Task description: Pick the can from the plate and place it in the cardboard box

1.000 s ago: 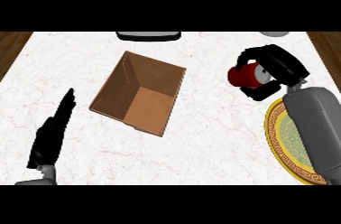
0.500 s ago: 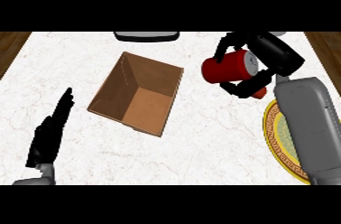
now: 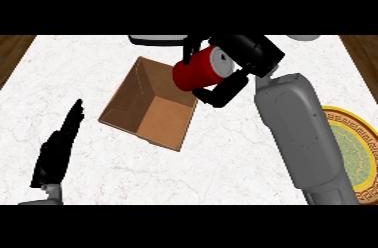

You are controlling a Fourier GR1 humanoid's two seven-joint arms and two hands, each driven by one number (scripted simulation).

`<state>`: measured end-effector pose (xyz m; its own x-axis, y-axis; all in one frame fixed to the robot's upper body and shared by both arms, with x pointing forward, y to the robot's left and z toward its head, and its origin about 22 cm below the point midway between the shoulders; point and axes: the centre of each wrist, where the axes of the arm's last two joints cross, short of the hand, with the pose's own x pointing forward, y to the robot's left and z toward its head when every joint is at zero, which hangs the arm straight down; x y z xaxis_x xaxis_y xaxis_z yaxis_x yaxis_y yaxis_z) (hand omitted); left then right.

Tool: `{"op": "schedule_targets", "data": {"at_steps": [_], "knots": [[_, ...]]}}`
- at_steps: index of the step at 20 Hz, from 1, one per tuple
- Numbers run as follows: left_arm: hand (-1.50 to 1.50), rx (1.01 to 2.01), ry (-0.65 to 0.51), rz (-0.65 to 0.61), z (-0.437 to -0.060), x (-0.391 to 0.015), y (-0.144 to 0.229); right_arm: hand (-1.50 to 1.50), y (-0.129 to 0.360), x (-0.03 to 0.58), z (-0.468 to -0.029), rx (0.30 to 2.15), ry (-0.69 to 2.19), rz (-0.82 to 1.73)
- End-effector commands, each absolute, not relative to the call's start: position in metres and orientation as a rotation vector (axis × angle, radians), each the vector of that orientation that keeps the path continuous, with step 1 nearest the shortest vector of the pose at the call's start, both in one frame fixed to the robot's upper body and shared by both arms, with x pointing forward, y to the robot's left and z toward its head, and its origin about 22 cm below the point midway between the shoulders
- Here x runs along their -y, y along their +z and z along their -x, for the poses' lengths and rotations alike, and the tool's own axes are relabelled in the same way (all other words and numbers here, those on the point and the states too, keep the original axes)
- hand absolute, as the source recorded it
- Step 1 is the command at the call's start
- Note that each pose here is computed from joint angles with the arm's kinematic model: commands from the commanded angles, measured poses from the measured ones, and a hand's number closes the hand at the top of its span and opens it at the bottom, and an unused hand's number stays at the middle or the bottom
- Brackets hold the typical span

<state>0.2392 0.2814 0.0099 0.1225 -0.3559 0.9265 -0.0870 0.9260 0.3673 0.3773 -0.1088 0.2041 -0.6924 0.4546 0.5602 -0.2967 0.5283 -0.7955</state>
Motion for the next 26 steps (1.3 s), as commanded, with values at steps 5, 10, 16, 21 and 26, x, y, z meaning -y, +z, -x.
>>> {"op": "schedule_targets", "data": {"at_steps": [5, 10, 16, 21, 26], "knots": [[0.0, 1.447, -0.208, -0.385, -0.253, -0.289, 0.008, 1.5, 0.183, 0.032, -0.375, 1.888, 1.299, 0.159], [0.0, 1.459, -0.231, -0.347, -0.256, -0.271, 0.021, 1.5, 0.158, 0.008, -0.376, 1.792, 1.368, 0.191], [0.0, 1.451, -0.237, -0.341, -0.248, -0.28, 0.014, -1.5, 0.123, 0.006, -0.392, 1.656, 1.303, 0.24], [0.0, 1.483, -0.25, -0.344, -0.262, -0.28, 0.016, -1.5, 0.119, -0.005, -0.391, 1.678, 1.283, 0.185], [0.0, 1.467, -0.254, -0.362, -0.248, -0.291, 0.016, -1.5, 0.103, 0.01, -0.394, 1.749, 1.057, 0.053]]}}
